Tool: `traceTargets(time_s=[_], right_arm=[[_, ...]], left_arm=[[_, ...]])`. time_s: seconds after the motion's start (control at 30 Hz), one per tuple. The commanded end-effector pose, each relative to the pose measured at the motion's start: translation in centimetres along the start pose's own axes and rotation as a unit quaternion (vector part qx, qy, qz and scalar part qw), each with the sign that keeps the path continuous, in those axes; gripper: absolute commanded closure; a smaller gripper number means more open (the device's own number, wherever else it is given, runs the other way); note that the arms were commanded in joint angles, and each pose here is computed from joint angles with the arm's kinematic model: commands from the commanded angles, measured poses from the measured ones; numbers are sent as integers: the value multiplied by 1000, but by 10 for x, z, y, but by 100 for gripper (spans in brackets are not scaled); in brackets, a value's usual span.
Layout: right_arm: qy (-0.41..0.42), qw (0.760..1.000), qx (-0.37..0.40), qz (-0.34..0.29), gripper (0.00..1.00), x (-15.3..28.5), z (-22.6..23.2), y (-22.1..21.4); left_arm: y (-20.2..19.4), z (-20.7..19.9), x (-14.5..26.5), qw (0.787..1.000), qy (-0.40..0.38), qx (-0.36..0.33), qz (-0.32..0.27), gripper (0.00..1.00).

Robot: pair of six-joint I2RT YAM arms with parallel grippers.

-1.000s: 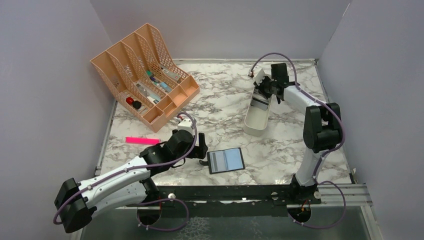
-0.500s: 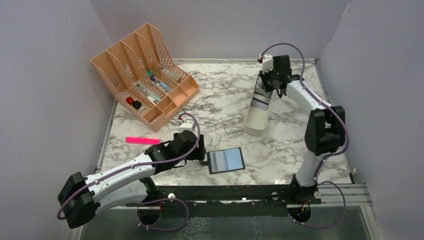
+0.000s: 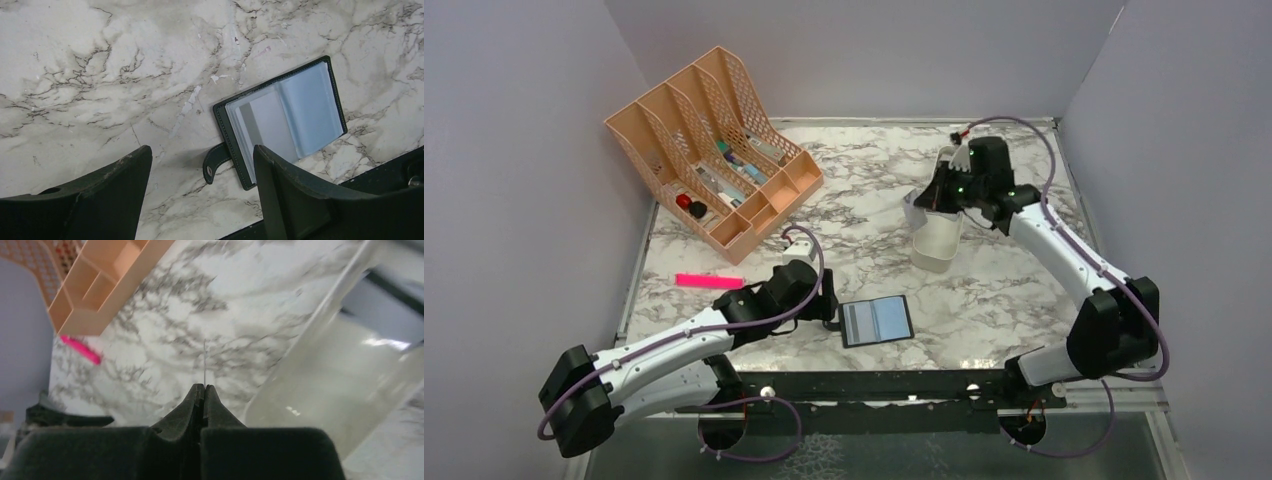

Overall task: Put the credit cards into the card holder
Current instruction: Pick up the credit card from the storage box, then insert the credit card into the card holder.

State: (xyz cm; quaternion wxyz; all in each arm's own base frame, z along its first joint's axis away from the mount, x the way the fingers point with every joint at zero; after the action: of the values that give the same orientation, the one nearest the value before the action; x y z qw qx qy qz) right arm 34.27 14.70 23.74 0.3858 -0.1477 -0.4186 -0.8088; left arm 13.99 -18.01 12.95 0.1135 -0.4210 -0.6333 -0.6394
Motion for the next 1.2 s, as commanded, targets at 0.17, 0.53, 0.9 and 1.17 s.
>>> traceTargets(time_s=[0.17, 0.53, 0.9, 1.17], right_arm=[[89, 989, -65, 100, 99, 10, 32, -107], [96, 979, -86, 156, 99, 22, 25, -185], [89, 976, -44, 192, 99, 11, 45, -253], [46, 990, -45, 126, 99, 9, 28, -249]], left_arm=[[2, -8, 11, 998, -58, 11, -27, 31], [-27, -17, -4, 993, -115, 24, 4, 68], [-26, -22, -4, 986, -154, 48, -35, 100], [-13, -30, 1, 982, -172, 64, -51, 79]])
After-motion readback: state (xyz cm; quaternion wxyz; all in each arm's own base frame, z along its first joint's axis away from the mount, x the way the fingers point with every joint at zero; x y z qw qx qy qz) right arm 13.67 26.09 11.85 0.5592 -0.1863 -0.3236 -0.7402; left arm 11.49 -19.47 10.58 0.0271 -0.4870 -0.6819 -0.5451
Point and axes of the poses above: each gripper's point midway between its finger pads, its own x axis back along the fingers, its own z axis along the line the jaws close on, y = z × x, the point moved 6 cm from there along x, back along the fingers, and after that the axes turned 13 degrees about -x, right-handed, at the moved point
